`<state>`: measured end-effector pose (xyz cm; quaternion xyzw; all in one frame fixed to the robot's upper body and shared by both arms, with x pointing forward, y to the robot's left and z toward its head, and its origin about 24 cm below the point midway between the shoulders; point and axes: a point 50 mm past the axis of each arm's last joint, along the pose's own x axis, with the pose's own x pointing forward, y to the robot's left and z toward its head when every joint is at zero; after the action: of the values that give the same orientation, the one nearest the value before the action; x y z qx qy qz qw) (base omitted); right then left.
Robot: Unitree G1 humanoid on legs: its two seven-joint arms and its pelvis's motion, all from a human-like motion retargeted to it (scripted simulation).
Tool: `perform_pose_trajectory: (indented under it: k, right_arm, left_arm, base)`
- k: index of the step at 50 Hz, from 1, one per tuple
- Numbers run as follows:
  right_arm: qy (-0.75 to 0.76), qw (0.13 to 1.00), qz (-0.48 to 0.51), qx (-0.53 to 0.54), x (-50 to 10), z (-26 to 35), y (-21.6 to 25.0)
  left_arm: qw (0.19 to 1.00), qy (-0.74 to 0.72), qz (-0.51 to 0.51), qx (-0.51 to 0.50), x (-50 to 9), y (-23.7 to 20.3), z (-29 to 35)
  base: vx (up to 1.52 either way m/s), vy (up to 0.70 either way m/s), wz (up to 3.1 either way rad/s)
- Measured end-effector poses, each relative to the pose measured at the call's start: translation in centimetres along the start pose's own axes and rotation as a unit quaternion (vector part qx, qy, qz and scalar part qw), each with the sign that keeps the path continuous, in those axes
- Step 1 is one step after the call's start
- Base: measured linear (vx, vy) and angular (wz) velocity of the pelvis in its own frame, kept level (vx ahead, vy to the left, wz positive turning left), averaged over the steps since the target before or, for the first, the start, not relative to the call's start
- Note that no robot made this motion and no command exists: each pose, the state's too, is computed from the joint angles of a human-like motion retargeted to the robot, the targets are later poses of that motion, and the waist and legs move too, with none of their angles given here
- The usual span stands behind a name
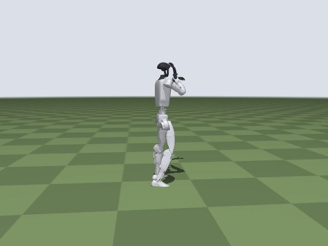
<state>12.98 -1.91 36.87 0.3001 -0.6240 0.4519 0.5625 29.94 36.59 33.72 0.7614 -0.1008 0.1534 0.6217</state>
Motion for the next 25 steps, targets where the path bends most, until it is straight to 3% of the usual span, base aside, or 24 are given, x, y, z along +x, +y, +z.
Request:
perform_pose_trajectory:
  k: [5, 10, 14, 19, 25]
  right_arm:
    - [-0.01, 0.999, -0.015, 0.033, 0.2, 0.1, 0.2]
    - [0.012, 1.0, 0.002, 0.026, 0.6, 0.2, -0.1]
    - [0.029, 1.0, -0.001, 0.007, 0.6, 0.4, -0.7]
    - [0.03, 0.999, -0.002, -0.021, 0.5, 0.5, -1.0]
    - [0.015, 0.999, 0.025, -0.034, 0.8, 0.1, 0.2]
  left_arm:
    - [0.985, 0.136, 0.004, 0.11, -3.1, -0.1, -6.6]
    - [0.921, 0.388, 0.021, 0.014, -8.6, 1.3, -13.9]
    - [0.859, 0.503, 0.07, -0.065, -12.3, 2.1, -16.5]
    - [0.87, 0.48, 0.072, -0.088, -11.3, 1.5, -15.8]
    - [0.959, 0.267, 0.062, -0.071, -3.8, 0.6, -9.0]
  base:
    - [0.02, 0.04, -0.48]
    - [0.01, 0.02, -0.39]
    - [0.0, 0.0, -0.05]
    - [0.02, 0.02, 0.38]
    - [0.02, 0.04, 0.77]
